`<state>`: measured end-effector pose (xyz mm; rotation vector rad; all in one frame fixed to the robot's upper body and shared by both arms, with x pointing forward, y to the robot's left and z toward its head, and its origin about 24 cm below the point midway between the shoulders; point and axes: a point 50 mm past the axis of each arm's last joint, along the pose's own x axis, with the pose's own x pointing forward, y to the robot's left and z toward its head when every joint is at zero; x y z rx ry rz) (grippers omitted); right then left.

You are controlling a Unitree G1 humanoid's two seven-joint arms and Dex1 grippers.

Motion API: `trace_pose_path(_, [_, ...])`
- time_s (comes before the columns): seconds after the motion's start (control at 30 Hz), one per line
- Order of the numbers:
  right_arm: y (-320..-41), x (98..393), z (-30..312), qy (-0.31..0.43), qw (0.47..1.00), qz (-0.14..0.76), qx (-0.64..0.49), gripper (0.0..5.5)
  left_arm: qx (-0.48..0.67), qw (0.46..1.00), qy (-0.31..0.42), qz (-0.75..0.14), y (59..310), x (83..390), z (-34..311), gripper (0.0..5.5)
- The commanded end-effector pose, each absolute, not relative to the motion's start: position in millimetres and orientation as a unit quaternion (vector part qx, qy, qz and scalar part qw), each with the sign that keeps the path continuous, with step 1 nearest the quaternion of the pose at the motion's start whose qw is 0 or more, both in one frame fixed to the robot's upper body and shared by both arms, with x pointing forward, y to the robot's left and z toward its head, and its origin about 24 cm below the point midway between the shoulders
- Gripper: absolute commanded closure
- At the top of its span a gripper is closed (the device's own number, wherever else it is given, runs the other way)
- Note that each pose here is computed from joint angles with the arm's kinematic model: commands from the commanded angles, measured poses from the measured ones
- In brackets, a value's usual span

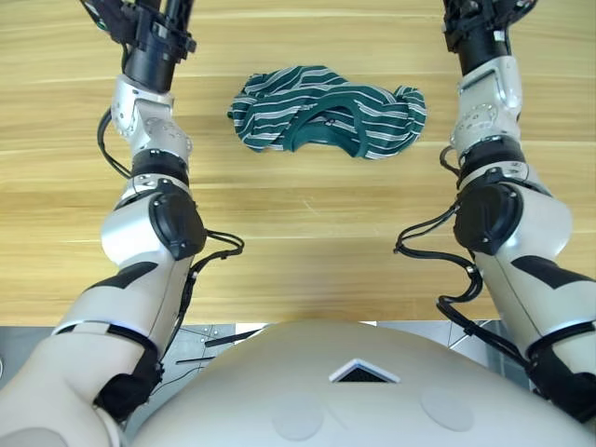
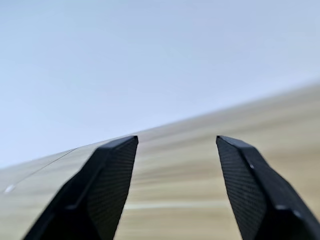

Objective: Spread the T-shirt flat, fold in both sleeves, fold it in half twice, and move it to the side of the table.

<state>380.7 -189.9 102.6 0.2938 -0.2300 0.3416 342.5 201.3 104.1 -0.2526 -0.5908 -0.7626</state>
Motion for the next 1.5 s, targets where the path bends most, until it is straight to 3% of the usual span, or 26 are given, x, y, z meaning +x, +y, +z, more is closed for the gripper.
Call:
trace_pose_path(0.03, [-185, 348, 99, -0.168, 0.934, 0.312, -0.054, 2.6, 0.069, 0.799, -0.244, -0.546, 185, 299, 79, 2.96])
trace_pose_path(0.17, [-175, 310, 80, -0.171, 0.859, 0.434, -0.211, 2.6, 0.222, 0.725, -0.172, -0.629, 179, 268, 58, 2.96])
trace_pose_path(0.3, [-167, 287, 62, -0.146, 0.794, 0.513, -0.291, 2.6, 0.334, 0.65, -0.126, -0.671, 173, 248, 47, 2.96])
trace_pose_path(0.5, [-166, 277, 51, -0.114, 0.758, 0.556, -0.323, 2.6, 0.439, 0.586, -0.097, -0.674, 171, 234, 44, 2.96])
trace_pose_path(0.63, [-167, 270, 46, -0.093, 0.739, 0.571, -0.346, 2.6, 0.524, 0.555, -0.054, -0.644, 179, 242, 38, 2.96])
trace_pose_path(0.9, [-175, 266, 32, -0.045, 0.73, 0.564, -0.382, 2.6, 0.647, 0.528, -0.013, -0.55, 200, 270, 34, 2.96])
trace_pose_path(1.23, [-178, 270, 18, -0.012, 0.736, 0.546, -0.399, 2.6, 0.712, 0.509, 0.013, -0.483, 219, 290, 30, 2.96])
trace_pose_path(1.5, [-178, 275, 9, 0.007, 0.748, 0.531, -0.397, 2.6, 0.726, 0.533, 0.004, -0.434, 227, 308, 31, 2.96])
